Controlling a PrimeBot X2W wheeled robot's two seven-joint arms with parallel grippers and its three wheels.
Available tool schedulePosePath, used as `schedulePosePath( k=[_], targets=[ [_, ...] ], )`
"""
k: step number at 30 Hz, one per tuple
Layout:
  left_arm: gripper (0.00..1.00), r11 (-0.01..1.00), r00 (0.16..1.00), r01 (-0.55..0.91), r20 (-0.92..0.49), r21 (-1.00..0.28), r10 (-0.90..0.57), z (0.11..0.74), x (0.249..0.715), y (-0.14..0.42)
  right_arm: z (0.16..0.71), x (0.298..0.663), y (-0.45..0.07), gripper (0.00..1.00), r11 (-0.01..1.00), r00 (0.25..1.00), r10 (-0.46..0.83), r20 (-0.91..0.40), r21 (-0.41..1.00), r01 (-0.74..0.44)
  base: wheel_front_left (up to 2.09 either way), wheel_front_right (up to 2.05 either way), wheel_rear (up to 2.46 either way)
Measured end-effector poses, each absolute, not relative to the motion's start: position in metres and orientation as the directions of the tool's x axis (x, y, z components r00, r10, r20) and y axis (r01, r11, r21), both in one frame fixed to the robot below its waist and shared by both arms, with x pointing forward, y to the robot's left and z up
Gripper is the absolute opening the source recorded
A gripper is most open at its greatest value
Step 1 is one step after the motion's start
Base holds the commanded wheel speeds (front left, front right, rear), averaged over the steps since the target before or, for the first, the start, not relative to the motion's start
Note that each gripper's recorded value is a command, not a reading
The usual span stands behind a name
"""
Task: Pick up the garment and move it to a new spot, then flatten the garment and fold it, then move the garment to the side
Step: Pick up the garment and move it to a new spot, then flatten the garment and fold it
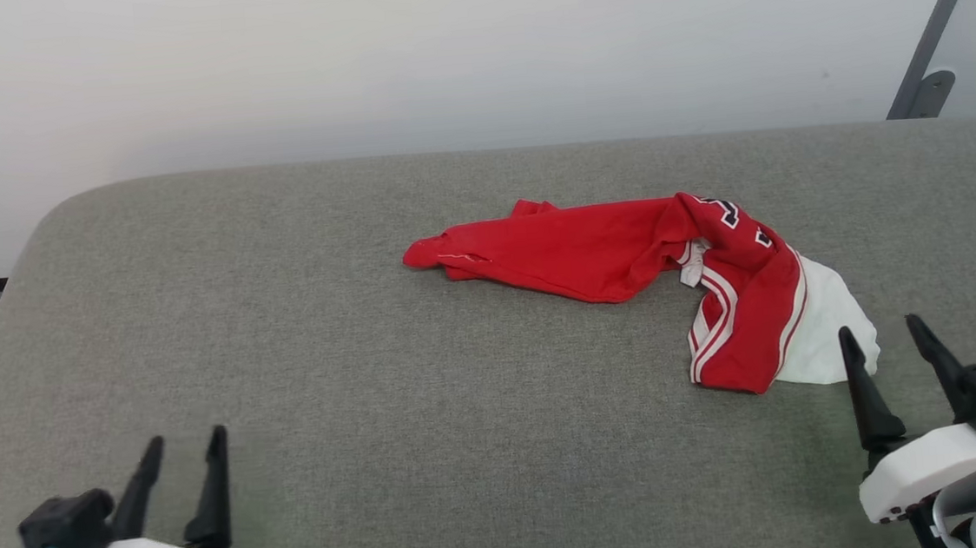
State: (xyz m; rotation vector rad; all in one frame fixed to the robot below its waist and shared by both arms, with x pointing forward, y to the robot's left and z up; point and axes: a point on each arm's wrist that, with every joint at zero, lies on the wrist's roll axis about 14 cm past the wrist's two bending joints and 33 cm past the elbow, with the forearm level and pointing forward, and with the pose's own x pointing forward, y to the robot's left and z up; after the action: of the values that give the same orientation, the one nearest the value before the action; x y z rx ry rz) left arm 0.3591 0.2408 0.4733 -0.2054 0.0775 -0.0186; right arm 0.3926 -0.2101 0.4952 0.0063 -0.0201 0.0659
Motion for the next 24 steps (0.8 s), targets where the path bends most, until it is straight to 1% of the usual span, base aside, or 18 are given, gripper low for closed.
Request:
schedulePosePath(
  k=[5, 10, 15, 24],
  targets=[
    [1.0, 0.993, 0.999, 0.026, 0.026, -0.117, -0.024, 0.499, 0.355, 0.24, 0.51, 0.393, -0.214, 1.0, 0.999, 0.997, 0.044, 0.071, 0.029, -0.046, 0.0, 0.0, 0.0],
    [1.0, 0.994, 0.997, 0.012, 0.079, -0.11, -0.003, 0.51, 0.349, 0.237, 0.518, 0.389, -0.218, 1.0, 0.998, 0.994, 0.022, 0.102, 0.052, -0.028, 0.0, 0.0, 0.0],
    [1.0, 0.994, 0.999, 0.006, 0.052, -0.105, -0.001, 0.5, 0.343, 0.232, 0.516, 0.385, -0.22, 1.0, 0.998, 0.995, 0.014, 0.096, 0.056, -0.019, 0.0, 0.0, 0.0],
    [1.0, 0.993, 0.999, 0.013, 0.054, -0.117, -0.007, 0.499, 0.344, 0.226, 0.508, 0.384, -0.222, 1.0, 0.999, 0.997, 0.01, 0.072, 0.053, -0.014, 0.0, 0.0, 0.0]
  ],
)
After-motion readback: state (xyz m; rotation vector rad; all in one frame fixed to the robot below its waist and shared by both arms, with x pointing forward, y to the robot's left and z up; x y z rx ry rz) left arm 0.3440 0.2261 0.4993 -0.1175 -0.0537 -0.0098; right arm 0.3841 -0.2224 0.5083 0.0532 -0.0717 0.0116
